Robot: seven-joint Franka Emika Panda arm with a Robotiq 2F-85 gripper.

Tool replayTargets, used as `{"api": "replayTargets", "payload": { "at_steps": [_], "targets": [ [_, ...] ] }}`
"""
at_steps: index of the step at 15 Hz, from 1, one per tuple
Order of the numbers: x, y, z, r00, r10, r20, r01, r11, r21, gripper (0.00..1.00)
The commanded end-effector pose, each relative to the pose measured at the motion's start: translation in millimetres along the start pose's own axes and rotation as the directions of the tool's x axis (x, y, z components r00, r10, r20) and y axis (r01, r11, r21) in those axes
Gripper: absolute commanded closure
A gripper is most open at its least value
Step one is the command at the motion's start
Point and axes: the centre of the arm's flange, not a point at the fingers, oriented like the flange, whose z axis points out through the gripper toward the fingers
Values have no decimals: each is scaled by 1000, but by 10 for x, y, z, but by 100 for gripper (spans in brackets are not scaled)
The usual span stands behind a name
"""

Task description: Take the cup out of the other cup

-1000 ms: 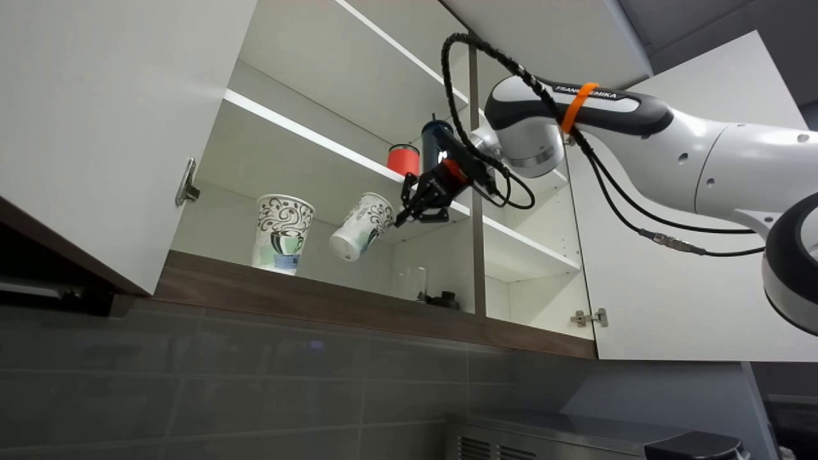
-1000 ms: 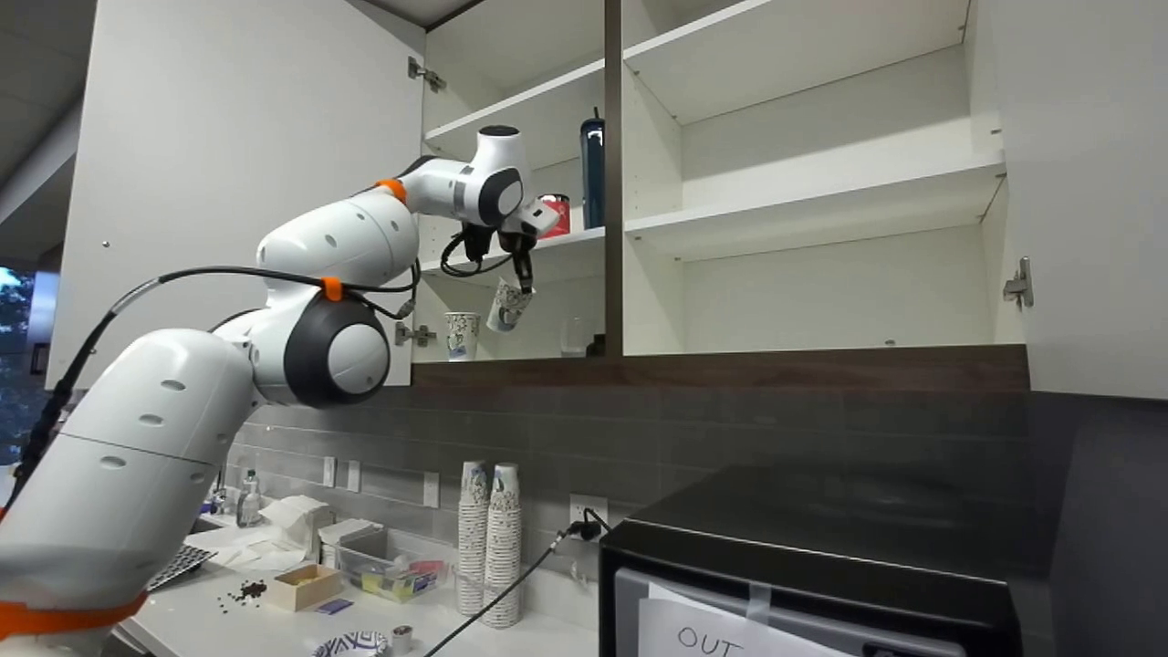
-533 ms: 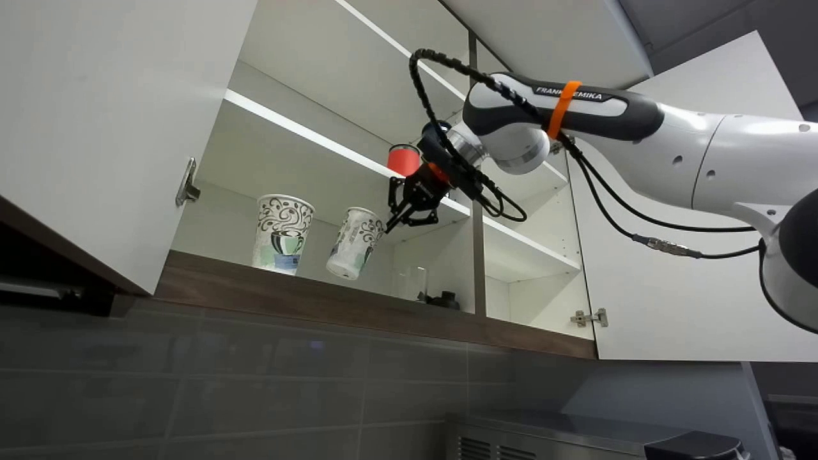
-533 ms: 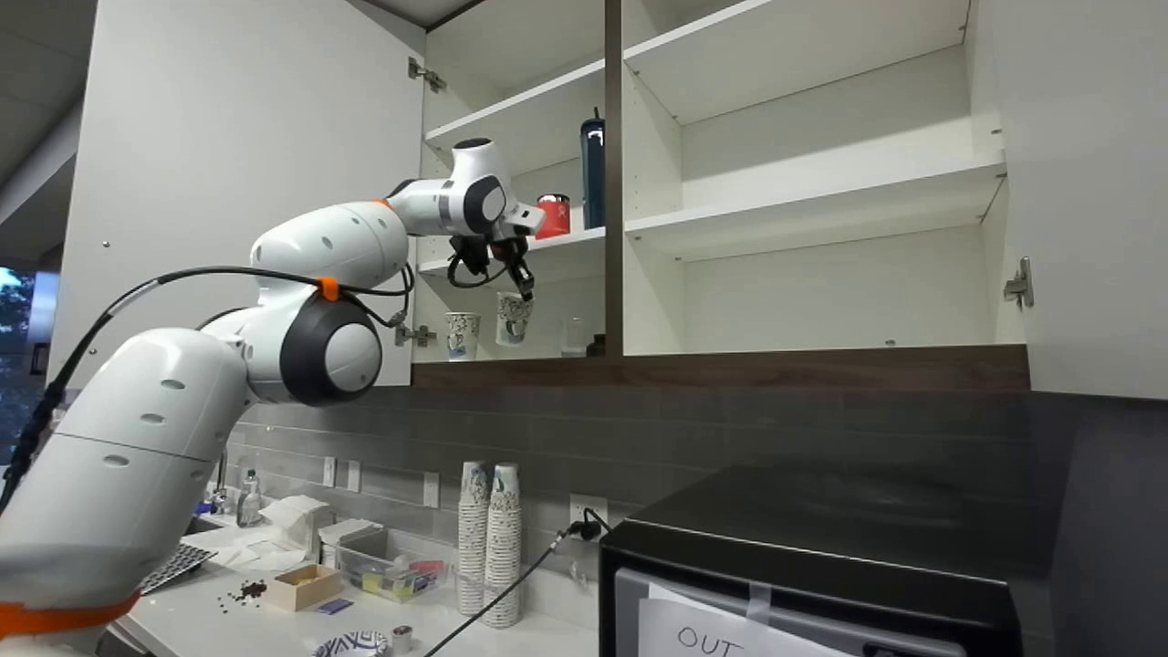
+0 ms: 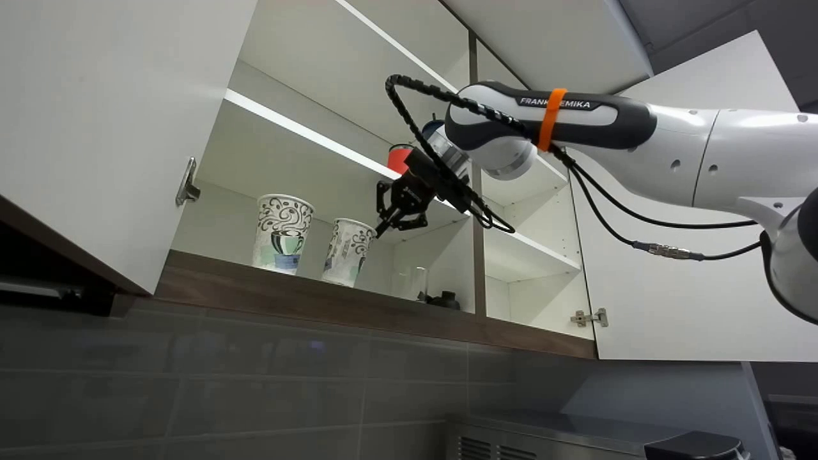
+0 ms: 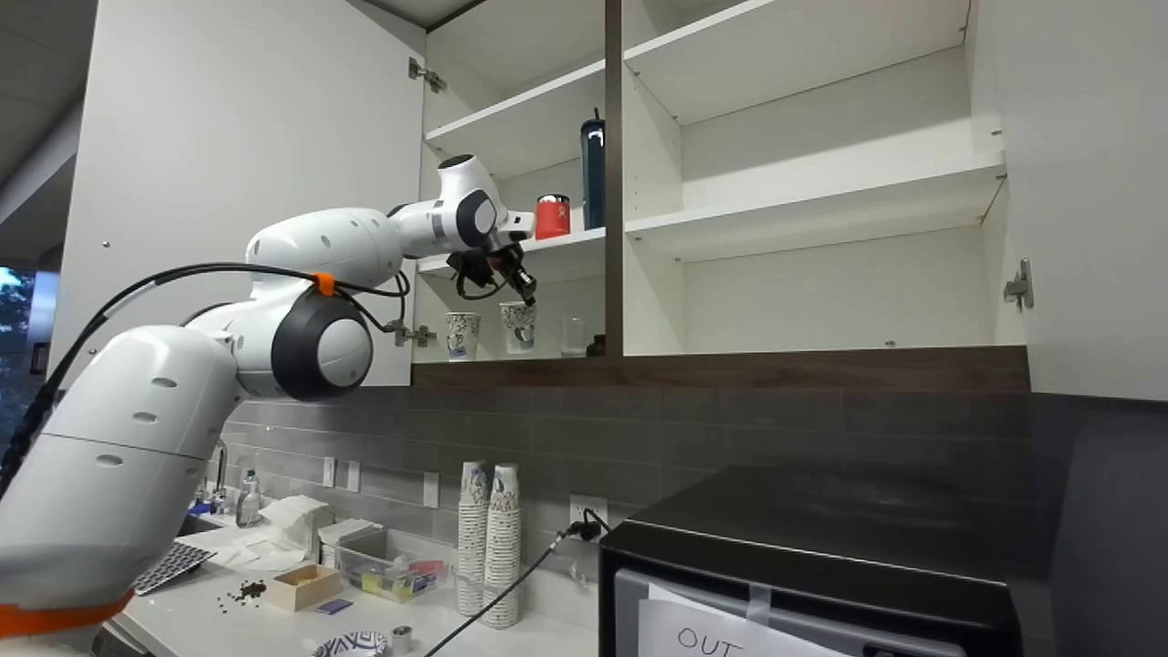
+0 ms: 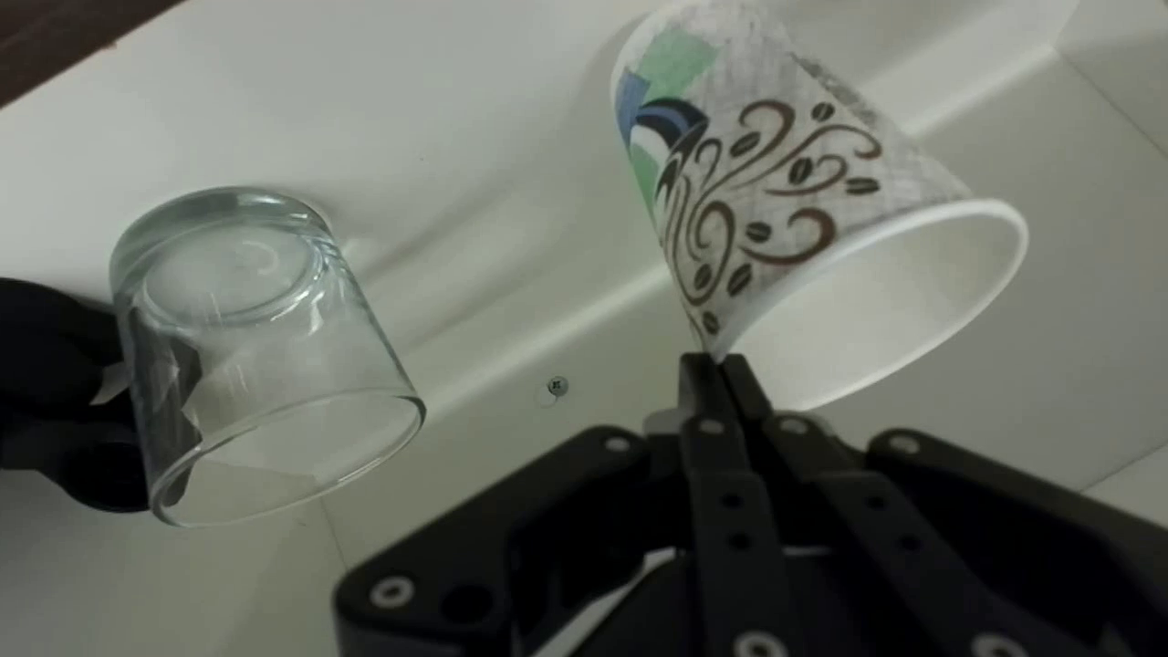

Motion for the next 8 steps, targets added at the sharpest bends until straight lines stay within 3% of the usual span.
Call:
{"api": "replayTargets", "payload": {
  "at_steps": [1,8],
  "targets": [
    [-282,151,-61,998,-61,-4,61,998,-32,99],
    [-349,124,-84,994,-107,35,108,993,-45,99]
  ]
}}
